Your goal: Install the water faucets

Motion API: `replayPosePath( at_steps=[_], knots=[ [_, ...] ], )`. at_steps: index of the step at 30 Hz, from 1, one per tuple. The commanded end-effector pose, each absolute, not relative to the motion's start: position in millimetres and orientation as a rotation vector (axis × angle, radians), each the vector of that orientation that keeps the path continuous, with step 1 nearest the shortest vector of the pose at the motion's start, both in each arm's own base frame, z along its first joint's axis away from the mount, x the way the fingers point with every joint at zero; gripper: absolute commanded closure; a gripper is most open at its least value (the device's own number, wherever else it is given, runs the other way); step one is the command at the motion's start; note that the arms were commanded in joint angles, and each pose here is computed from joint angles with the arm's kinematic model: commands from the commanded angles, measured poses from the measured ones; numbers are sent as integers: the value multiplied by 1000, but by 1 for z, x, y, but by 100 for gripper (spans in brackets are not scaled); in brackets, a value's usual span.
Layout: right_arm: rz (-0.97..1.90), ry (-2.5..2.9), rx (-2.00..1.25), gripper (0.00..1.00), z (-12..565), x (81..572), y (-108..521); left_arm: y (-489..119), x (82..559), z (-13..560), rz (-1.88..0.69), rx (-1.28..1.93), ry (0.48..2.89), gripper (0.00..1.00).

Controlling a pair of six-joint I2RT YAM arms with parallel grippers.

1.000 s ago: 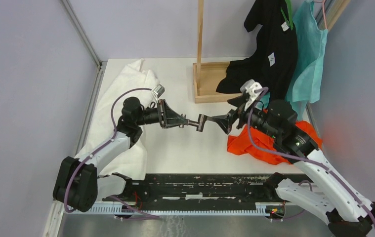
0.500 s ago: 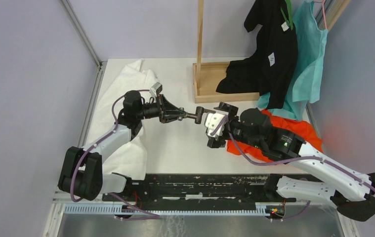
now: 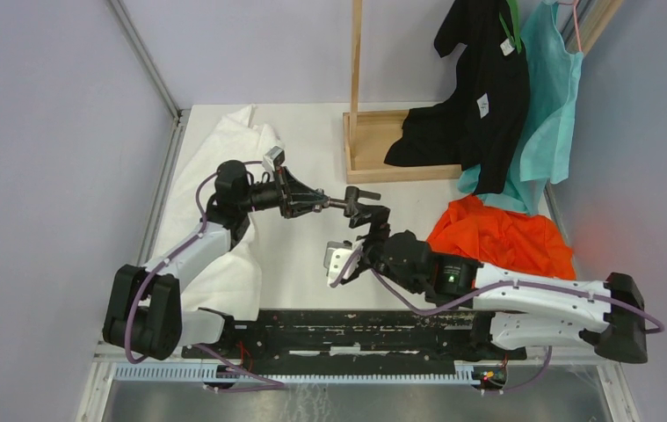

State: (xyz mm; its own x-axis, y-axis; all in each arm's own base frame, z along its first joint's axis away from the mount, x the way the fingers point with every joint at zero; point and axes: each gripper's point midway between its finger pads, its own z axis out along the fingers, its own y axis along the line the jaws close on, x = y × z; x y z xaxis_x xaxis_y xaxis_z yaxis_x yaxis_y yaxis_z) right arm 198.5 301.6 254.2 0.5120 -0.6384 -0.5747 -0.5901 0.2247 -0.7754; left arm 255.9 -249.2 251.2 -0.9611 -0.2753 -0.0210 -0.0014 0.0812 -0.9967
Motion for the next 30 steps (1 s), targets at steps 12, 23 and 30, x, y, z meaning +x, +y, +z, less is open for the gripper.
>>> replayPosePath(
  at_steps=[12,23,30],
  knots=[
    [-511,971,-1222,7,274,246,320,-245,234,285,-2032,-87,2058,97],
    [-461,1009,-1220,74,273,247,325,-244,230,286,-2027,-63,2046,97],
    [-139,1151,-1284,99,271,225,328,-242,222,277,-1966,41,2080,97]
  ],
)
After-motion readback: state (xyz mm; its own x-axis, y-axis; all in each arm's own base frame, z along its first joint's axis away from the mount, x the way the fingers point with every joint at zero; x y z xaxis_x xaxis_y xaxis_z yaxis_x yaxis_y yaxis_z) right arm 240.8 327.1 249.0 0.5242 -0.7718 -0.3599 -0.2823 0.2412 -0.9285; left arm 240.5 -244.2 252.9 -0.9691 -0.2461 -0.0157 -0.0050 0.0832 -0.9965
